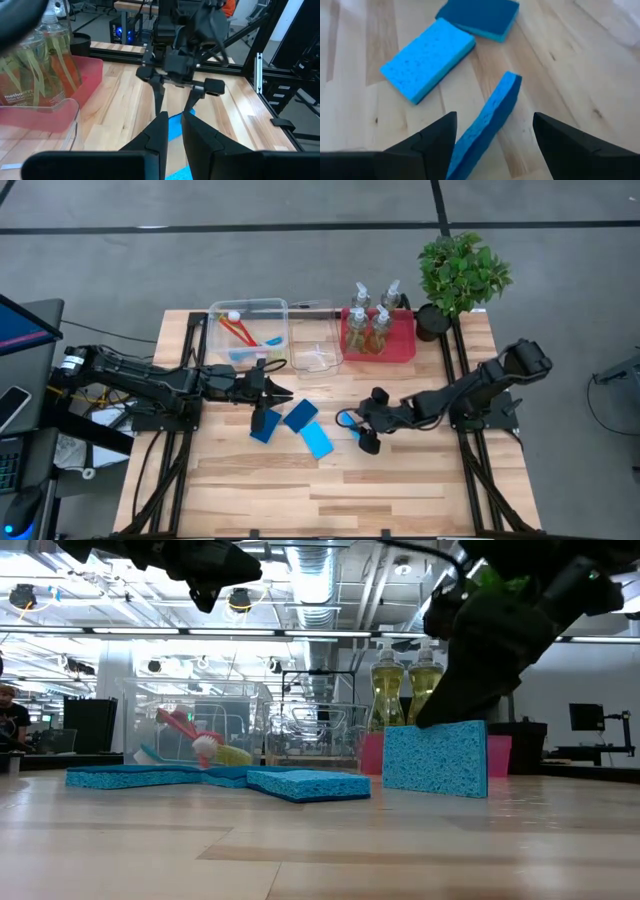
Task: Pick & Place Kitchen Sink Supplies
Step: Put the blue sponge into the transparent bin
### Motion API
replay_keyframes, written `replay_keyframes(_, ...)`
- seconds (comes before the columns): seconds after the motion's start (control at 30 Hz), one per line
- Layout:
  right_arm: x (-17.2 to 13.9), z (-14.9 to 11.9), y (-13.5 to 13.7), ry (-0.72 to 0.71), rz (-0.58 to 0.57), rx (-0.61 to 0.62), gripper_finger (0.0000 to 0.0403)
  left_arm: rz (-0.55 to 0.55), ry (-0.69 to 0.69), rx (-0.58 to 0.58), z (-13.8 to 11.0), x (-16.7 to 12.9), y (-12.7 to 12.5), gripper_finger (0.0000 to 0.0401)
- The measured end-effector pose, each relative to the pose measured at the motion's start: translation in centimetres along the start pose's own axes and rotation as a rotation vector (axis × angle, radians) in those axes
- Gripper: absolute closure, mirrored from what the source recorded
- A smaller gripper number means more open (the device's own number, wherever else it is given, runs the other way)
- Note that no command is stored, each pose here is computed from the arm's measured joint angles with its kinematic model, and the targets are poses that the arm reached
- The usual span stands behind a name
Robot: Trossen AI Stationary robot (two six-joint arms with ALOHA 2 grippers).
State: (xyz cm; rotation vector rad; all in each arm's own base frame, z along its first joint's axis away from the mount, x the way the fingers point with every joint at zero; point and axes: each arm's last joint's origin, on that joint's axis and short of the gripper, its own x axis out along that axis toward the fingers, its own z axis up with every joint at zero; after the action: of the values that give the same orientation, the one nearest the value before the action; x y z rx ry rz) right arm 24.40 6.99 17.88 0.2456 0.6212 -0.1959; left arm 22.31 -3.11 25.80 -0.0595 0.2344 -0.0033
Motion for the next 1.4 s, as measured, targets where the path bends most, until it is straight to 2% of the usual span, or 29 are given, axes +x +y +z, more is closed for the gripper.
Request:
replay_keyframes(0.23,1.3,-0.4,-0.5,0.058,0.011,0.027,0.0148,-0.002,-0.002,-0.008,0.0,0.0,0.0,0.0346)
replay_keyframes(0.6,1.4,-0.2,-1.0,0.065,0.002,0.025,0.0155,-0.019,-0.006,-0.023,0.1,0.0,-0.1,0.0346)
replay_keyframes(0.77,1.4,-0.3,-1.0,0.068,0.0,0.023,0.0213,-0.021,-0.011,-0.047,0.1,0.0,-0.1,0.0346)
replay_keyframes(1.03,1.4,-0.4,-1.4,0.085,-0.019,0.005,0.0381,-0.035,-0.015,-0.046,0.2,0.0,-0.2,0.0346)
replay_keyframes(1.27,0.3,1.1,-1.2,-0.058,-0.043,0.0,0.0392,-0.052,-0.014,-0.043,-0.2,0.7,-0.7,0.0346)
replay_keyframes(1.4,-1.0,2.4,0.0,-0.196,0.03,-0.03,0.0393,-0.134,-0.003,-0.044,-0.7,2.0,-0.9,0.0346)
